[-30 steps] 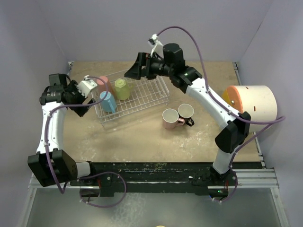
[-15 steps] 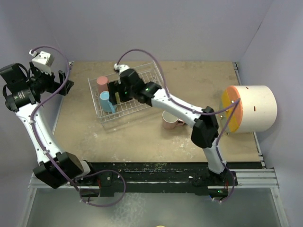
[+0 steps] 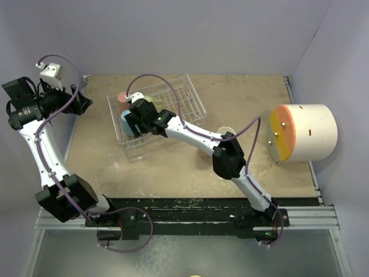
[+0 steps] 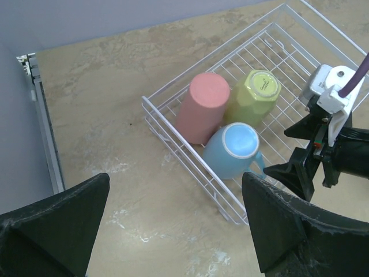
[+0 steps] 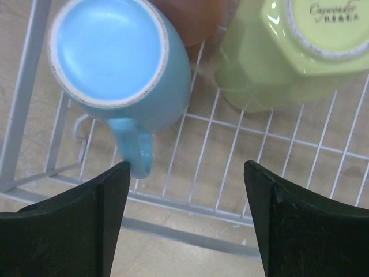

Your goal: Unload the cups from the dish rack

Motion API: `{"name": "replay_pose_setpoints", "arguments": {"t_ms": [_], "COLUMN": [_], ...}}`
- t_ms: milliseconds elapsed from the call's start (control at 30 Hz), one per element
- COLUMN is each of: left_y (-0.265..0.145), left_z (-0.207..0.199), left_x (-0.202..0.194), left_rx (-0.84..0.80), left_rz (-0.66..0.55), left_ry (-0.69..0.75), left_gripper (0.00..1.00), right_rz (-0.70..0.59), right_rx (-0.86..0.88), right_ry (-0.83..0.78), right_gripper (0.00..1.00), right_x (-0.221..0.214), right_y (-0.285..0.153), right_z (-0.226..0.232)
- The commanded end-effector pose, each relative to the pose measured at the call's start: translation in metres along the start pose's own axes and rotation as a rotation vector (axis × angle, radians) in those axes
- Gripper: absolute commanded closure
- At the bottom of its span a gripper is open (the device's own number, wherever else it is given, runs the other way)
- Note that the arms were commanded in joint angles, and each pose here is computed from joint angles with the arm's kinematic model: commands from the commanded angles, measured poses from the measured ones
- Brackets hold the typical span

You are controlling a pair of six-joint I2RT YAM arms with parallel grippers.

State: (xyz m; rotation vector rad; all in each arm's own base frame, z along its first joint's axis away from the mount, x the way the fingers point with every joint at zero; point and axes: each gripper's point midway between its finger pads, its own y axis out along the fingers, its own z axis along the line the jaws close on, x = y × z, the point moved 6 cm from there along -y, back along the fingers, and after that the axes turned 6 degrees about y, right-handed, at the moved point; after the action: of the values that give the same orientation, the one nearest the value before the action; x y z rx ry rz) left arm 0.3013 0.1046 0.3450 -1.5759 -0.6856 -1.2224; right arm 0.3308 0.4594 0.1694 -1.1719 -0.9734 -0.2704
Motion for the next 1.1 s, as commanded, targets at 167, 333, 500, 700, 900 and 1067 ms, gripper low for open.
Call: {"name": "replay_pose_setpoints", "arguments": {"t_ms": [167,333,500,700,900,1067], "left_y": [-0.003,-0.003,-0.003,-0.004,-0.005,-0.002], "left_z": [-0.002,-0.002,-0.006,-0.007,-0.007,-0.008], "left_x": [-0.002,-0.001,0.0,-0.003,-0.002,-0.008], "left_rx": [0.021,0.017,-0.002,-0.004,-0.004,-0.036], "left_rz": [0.0,-0.008,-0.016,-0.006,0.016,0.046], "left_ry": [0.035,0.028,0.017,0.017,-0.008,-0.056], "left_gripper": [0.01,0.01,0.01,0.01,0.01,0.01], "right_rz": [-0.1,-0.097,-0.12,-0.096,-0.086,-0.102], "right_rx": [0.027,0.051,0.066,0.04,0.018,0.004], "right_ry": [-0.032,-0.023,0.004,0.03,0.046,0.022], "right_gripper": [0.25,0.27,0.26,0.25,0.3,0.38], "right_x": [0.021,0.015,0.016,0.014,0.005,0.005], "right_y": [0.007,0.011,0.002,0.009,0.027,0.032], "right_z": [0.026,0.034,0.039,0.039,0.037,0.036]}}
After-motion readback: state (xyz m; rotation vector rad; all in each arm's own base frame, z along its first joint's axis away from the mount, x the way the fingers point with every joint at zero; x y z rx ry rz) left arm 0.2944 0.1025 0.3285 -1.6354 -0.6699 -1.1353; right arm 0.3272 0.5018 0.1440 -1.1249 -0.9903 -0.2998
